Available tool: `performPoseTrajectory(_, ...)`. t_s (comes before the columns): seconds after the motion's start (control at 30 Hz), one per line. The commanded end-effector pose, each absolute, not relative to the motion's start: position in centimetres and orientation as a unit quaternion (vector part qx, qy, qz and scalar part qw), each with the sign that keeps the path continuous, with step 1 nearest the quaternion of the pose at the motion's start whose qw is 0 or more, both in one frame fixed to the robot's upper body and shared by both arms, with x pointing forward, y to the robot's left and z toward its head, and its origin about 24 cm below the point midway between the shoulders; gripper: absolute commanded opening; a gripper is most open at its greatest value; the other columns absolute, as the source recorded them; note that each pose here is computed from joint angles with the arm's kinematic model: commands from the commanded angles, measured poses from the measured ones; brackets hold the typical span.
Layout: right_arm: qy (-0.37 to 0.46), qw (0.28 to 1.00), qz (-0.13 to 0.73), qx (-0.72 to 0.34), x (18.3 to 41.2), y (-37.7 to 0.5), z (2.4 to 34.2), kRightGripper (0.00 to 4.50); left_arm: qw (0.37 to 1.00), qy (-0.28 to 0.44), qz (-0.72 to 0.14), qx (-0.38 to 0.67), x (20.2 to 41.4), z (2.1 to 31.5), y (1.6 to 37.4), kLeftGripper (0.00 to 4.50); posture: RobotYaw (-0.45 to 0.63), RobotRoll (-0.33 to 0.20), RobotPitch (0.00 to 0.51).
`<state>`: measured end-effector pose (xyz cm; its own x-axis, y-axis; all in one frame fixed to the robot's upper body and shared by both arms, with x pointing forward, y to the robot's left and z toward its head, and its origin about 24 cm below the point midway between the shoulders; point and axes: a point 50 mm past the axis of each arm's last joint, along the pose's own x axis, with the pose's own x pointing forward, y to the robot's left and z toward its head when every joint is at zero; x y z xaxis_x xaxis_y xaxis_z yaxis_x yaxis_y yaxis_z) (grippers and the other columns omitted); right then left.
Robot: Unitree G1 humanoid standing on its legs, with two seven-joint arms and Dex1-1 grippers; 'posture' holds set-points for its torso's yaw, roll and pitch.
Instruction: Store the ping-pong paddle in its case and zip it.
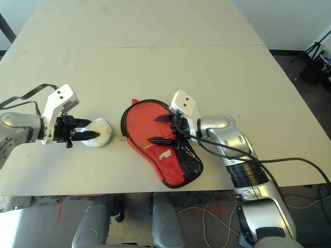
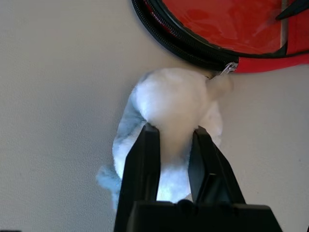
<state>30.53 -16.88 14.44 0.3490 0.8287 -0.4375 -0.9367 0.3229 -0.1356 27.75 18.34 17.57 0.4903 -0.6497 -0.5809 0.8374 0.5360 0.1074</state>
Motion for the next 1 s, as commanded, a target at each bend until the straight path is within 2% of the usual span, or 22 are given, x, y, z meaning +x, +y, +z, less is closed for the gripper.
performPoseTrajectory(0.03,0.163,0.798,0.551,-0.185,30.2,-16.9,13.6,4.5,0.833,0.265,-0.449,0.188,27.6,16.8,18.0,0.08,0.06,0.0,0.25)
performPoseTrajectory(0.57,0.194,0.789,0.55,-0.193,29.3,-16.9,12.1,4.5,0.888,0.163,-0.358,0.239,31.4,19.6,17.8,0.02,0.06,0.0,0.257)
performPoseTrajectory(1.0,0.212,0.783,0.526,-0.256,29.5,-17.7,11.1,4.5,0.892,0.143,-0.352,0.244,32.4,19.9,17.4,0.02,0.05,0.0,0.258)
